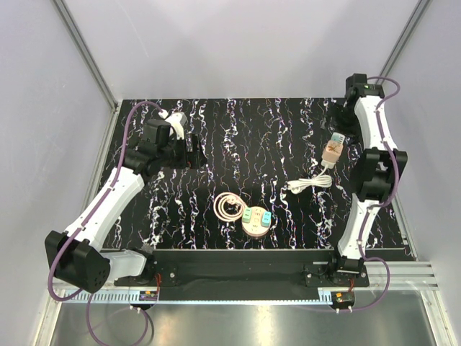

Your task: Insert the plug

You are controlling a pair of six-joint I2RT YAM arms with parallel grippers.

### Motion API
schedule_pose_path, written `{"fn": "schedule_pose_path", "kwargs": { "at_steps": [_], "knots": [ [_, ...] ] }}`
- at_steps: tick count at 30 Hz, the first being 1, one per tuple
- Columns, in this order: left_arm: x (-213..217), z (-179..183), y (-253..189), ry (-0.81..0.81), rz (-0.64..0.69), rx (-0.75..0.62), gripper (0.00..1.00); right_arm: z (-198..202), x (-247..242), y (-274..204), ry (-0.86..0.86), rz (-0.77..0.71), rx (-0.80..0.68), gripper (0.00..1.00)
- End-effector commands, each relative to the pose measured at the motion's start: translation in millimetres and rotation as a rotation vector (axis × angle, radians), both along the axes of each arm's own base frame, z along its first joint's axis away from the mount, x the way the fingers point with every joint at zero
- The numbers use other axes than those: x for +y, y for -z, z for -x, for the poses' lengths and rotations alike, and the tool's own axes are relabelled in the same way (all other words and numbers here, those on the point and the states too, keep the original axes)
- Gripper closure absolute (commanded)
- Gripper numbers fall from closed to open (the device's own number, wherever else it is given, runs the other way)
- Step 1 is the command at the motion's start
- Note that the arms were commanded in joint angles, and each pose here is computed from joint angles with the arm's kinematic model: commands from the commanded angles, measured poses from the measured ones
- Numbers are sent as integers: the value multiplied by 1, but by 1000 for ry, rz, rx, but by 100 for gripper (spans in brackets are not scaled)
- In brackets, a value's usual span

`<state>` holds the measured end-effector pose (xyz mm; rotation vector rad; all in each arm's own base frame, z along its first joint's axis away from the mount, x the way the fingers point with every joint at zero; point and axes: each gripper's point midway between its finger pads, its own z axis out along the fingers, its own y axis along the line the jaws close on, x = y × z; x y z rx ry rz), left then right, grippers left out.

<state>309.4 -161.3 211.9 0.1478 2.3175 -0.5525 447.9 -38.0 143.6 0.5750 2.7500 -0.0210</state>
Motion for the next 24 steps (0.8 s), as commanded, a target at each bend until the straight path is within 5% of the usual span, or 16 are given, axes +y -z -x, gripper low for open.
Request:
{"fn": "schedule_pose_path", "kwargs": {
  "at_steps": [1, 8, 13, 17, 24],
  "knots": [
    [-8, -2, -18, 54, 44, -73, 1, 19, 56, -83, -111, -83, -202, 0],
    [-41, 28, -121, 240, 282, -246, 1, 71, 133, -137, -242, -265, -478, 0],
    [-27, 48, -190, 230, 296, -455, 1, 106, 160, -200, -340, -443, -684, 0],
    [-13, 62, -210, 190, 292, -540, 1, 144, 170, -238, -382, -547, -863, 0],
    [9, 80, -223, 102, 288, -640, 1, 179, 183, -247, -457, -646, -925, 0]
  ]
}}
